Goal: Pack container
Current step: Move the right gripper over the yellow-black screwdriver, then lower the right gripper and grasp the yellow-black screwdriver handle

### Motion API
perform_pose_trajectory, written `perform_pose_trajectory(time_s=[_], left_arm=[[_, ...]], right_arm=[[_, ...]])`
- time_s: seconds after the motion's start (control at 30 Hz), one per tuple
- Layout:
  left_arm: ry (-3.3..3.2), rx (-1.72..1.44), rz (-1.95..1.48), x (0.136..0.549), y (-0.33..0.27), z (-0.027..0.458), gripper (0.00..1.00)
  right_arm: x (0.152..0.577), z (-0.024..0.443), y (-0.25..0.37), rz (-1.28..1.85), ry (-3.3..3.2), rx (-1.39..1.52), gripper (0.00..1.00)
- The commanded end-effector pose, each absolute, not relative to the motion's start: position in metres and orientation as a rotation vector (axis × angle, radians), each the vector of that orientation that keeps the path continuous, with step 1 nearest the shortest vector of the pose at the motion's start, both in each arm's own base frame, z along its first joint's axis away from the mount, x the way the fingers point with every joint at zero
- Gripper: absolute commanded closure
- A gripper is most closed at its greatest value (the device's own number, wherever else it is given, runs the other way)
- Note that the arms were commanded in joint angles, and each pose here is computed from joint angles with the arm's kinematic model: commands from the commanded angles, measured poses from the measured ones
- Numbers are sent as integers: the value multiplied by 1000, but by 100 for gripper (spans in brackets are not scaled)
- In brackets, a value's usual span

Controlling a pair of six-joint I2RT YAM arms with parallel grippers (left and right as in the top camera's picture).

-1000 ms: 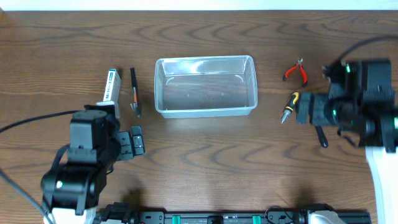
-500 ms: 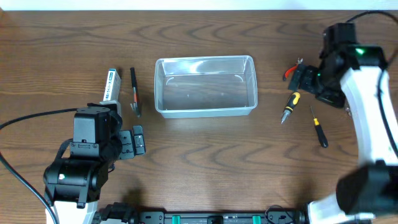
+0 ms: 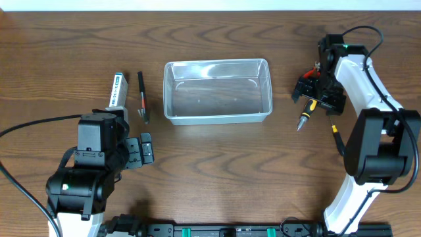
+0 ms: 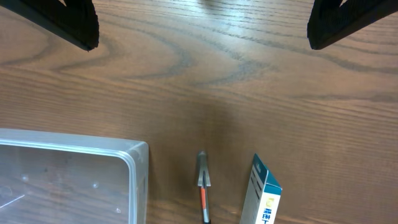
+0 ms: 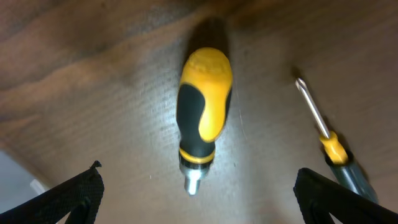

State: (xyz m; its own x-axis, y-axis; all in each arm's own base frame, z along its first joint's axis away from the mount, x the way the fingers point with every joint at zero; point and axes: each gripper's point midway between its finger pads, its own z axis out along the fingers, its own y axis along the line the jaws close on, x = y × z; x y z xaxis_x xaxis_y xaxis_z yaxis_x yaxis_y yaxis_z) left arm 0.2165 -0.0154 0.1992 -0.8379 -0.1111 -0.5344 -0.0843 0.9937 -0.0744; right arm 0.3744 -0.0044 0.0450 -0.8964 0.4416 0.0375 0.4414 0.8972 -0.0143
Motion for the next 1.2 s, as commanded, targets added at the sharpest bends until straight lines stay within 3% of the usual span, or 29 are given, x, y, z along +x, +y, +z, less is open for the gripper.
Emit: perform_pose_trajectory(time_s=[0.0,0.53,1.17], left_arm=[[2552,-151,-52,218,-13,205,2],[2544,-151,-53,219,-13,206,2],[2545,-151,-53,219,-13,206,2]], right_arm=[[381,34,-9,24,-3019,-719,1],[393,3,-1,-50,-3061,-620,1],[363,-36,9,-128,-3008,-596,2]])
